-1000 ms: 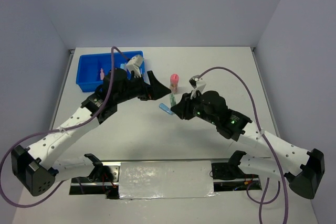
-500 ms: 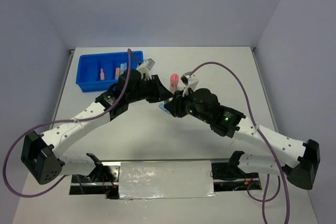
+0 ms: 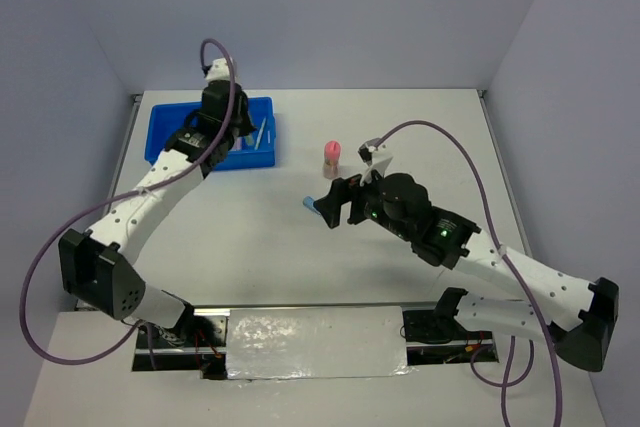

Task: Sort the stationery into containers
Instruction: Place the stationery in the storage box.

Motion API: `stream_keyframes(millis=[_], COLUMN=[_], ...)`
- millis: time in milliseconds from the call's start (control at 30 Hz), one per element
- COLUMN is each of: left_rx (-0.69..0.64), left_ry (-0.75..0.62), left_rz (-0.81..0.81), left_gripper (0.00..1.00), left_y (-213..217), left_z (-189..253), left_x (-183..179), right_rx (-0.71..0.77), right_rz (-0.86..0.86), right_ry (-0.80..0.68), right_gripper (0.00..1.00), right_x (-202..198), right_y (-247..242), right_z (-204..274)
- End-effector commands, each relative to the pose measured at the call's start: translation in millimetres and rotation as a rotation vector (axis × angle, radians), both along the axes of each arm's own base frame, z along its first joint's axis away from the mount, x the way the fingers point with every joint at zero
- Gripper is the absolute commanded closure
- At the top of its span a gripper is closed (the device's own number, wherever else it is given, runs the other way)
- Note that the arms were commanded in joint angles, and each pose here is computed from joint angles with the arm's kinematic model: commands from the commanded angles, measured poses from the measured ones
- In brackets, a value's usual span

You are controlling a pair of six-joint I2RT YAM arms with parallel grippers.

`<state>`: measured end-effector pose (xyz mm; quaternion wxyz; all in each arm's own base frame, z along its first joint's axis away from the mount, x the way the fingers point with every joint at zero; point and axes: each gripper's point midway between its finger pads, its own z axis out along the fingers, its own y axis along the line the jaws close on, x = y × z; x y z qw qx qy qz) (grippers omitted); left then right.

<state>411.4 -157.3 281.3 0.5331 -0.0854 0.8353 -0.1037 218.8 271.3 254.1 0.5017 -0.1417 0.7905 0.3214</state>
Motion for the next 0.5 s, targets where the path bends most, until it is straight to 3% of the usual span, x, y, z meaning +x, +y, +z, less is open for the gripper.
stream_keyframes(millis=[0, 100, 267, 467], left_rx=[0.279, 0.399, 0.554, 0.441], left_ry=[-0.109, -0.129, -0.017, 0.031], left_rz=[0.174, 0.166, 0.15, 0.175], left_gripper=[0.96, 0.95, 0.97, 0.84], left_y=[78, 103, 135, 173], left_z=[2, -5, -44, -84], left_x=[44, 78, 127, 152], right_rx=[-0.018, -0.029, -0.014, -0.054], right_rz=[-0.024, 0.002, 0.058, 0.109], right_ry=[-0.039, -0.027, -0.019, -0.012], right_gripper=[0.04, 0.04, 0.04, 0.04], right_x=[-3, -14, -31, -34], right_y=[-18, -25, -29, -24], right_z=[8, 3, -8, -18])
